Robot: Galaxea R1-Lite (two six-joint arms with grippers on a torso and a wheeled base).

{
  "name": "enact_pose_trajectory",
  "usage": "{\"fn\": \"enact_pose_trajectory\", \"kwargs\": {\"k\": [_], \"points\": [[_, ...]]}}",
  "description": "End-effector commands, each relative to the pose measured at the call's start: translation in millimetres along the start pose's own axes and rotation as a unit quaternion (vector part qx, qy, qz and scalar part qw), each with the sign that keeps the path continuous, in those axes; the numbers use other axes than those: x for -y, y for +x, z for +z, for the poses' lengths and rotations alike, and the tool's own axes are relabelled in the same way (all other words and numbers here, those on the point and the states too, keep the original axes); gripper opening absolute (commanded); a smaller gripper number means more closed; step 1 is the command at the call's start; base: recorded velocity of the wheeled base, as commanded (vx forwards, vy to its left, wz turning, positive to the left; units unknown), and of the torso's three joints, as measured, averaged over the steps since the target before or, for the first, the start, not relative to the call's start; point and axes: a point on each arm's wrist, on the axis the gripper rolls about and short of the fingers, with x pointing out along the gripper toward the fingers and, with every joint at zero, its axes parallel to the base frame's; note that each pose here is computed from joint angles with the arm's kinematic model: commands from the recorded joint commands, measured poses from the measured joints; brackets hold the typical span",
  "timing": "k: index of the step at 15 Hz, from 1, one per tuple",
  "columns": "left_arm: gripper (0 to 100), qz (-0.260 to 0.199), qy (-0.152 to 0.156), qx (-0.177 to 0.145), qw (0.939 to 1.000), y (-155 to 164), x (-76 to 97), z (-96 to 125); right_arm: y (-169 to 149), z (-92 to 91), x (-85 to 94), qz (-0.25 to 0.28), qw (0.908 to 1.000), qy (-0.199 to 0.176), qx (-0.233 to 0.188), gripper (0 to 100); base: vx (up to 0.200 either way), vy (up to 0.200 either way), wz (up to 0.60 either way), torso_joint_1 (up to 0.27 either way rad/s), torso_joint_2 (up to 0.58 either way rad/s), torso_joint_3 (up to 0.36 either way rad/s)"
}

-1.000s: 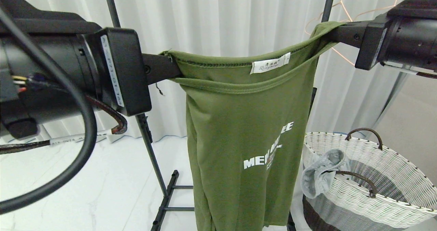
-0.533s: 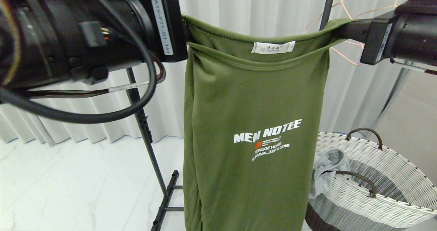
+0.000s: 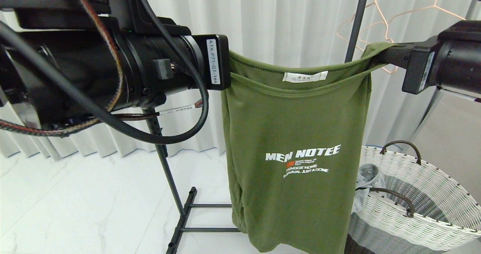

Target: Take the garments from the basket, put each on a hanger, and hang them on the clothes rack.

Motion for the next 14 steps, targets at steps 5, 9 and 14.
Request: {"fn": "enact_pose_trajectory", "kwargs": {"k": [5,9,14], "points": [[0,0.002,0.007,-0.017,0.9998,2,0.0,-10,-3,-1.3,2.0,-0.004,1.0000,0.000,-0.002,0,0.000,0.000,0.00,0.000,0.00,0.000],[0,0.003,0.007,-0.014,0.9999,3,-0.5,-8,-4,-4.8,2.7,-0.008,0.9999,-0.001,-0.008,100,0.000,0.000,0.00,0.000,0.00,0.000],[0,0.096,-0.001,0.004,0.9954,16,-23.7,-8,-40,-23.4,2.4,-0.002,0.9994,-0.028,-0.021,100,0.000,0.000,0.00,0.000,0.00,0.000]]}}
